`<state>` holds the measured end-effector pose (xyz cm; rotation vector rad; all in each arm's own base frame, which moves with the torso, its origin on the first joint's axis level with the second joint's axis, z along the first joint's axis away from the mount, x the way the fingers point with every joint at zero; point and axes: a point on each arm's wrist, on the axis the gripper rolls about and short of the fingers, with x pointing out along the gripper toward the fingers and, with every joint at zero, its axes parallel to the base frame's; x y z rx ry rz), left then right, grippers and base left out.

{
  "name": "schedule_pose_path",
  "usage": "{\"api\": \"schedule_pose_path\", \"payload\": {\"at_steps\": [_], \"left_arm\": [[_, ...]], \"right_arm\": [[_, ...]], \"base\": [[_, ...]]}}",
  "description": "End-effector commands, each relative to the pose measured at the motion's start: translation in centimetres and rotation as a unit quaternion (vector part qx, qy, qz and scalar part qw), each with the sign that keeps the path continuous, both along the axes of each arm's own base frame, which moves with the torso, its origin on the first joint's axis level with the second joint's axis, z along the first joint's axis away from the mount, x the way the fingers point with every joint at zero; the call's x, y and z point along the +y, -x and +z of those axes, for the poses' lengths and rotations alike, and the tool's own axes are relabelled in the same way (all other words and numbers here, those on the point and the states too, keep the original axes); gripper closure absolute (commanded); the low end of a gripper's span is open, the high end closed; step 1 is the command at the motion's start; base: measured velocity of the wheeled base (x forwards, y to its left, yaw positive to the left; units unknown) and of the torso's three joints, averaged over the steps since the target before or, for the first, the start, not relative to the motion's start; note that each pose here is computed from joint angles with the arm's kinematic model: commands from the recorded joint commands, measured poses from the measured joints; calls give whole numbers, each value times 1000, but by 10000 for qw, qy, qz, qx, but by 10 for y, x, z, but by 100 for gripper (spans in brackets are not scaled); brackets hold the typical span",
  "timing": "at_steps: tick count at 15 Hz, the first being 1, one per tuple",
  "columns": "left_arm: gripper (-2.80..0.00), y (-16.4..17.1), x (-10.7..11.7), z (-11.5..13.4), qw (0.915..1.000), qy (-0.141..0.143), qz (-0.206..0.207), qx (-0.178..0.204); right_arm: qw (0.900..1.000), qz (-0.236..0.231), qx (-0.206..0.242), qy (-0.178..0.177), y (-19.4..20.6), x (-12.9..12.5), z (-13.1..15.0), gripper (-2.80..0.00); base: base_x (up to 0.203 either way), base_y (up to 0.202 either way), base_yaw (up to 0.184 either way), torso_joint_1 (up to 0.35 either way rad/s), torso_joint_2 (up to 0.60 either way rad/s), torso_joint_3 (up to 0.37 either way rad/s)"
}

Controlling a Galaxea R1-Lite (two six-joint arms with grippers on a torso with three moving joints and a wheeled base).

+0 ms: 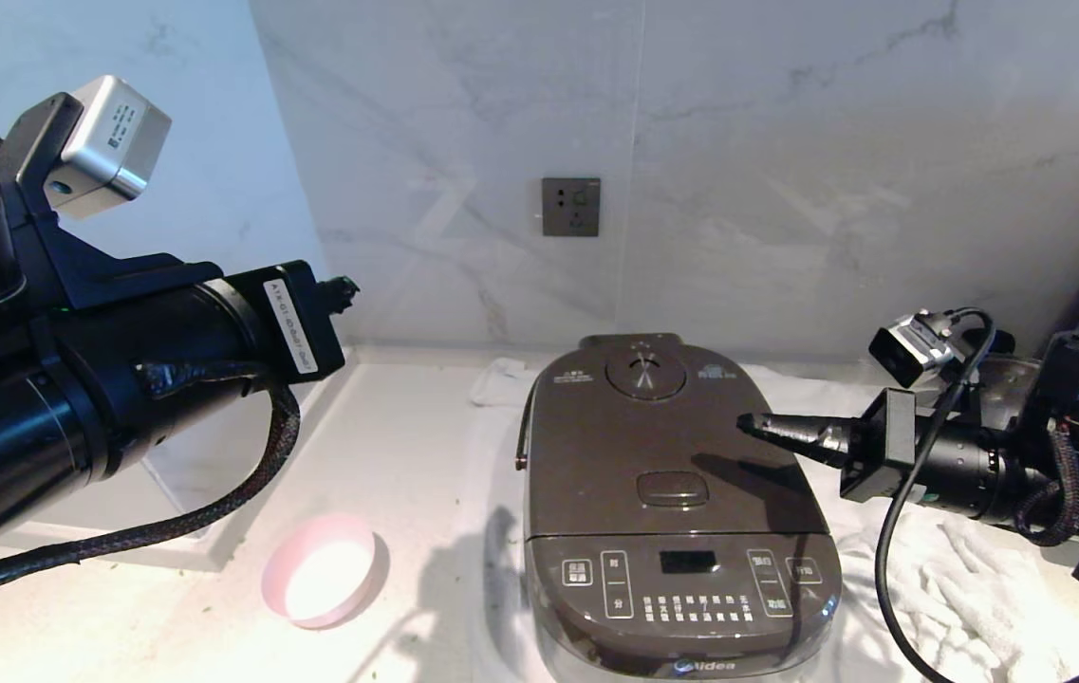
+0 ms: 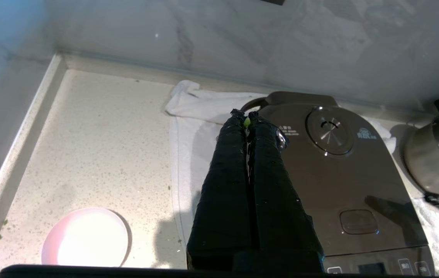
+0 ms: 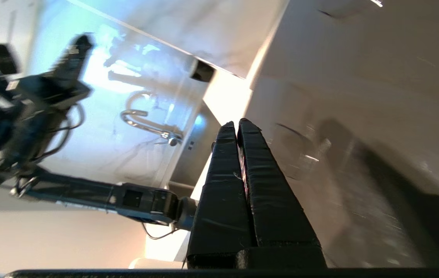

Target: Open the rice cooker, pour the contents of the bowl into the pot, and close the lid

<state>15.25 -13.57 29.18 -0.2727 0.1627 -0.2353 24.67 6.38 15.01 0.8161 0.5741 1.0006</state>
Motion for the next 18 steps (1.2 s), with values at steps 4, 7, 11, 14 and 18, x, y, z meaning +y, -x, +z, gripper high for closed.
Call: {"api": "schedule_pose_path", "payload": {"at_steps": [4,7,11,14,18], "left_arm": [[0,20,33,4,9997,76,230,-64],[0,36,56,-13,9999,13,54,110],[0,38,76,-32,9974,-477,495,221],[0,46,88,-45,9945,-699,727,265],[0,70,105,-65,9914,-944,874,234]], "right_arm": [[9954,-25,-942,-172,28,-7,46,0],[9958,-212,-894,25,45,-10,51,0],[9809,-1066,-906,1354,56,-11,47,0],[9323,-2015,-1703,2473,77,-4,70,0],[8912,-2451,-2459,2919,116,-13,92,0]], "base": [[0,0,0,0,0,0],[0,0,0,0,0,0],[0,0,0,0,0,0],[0,0,0,0,0,0],[0,0,0,0,0,0]]}}
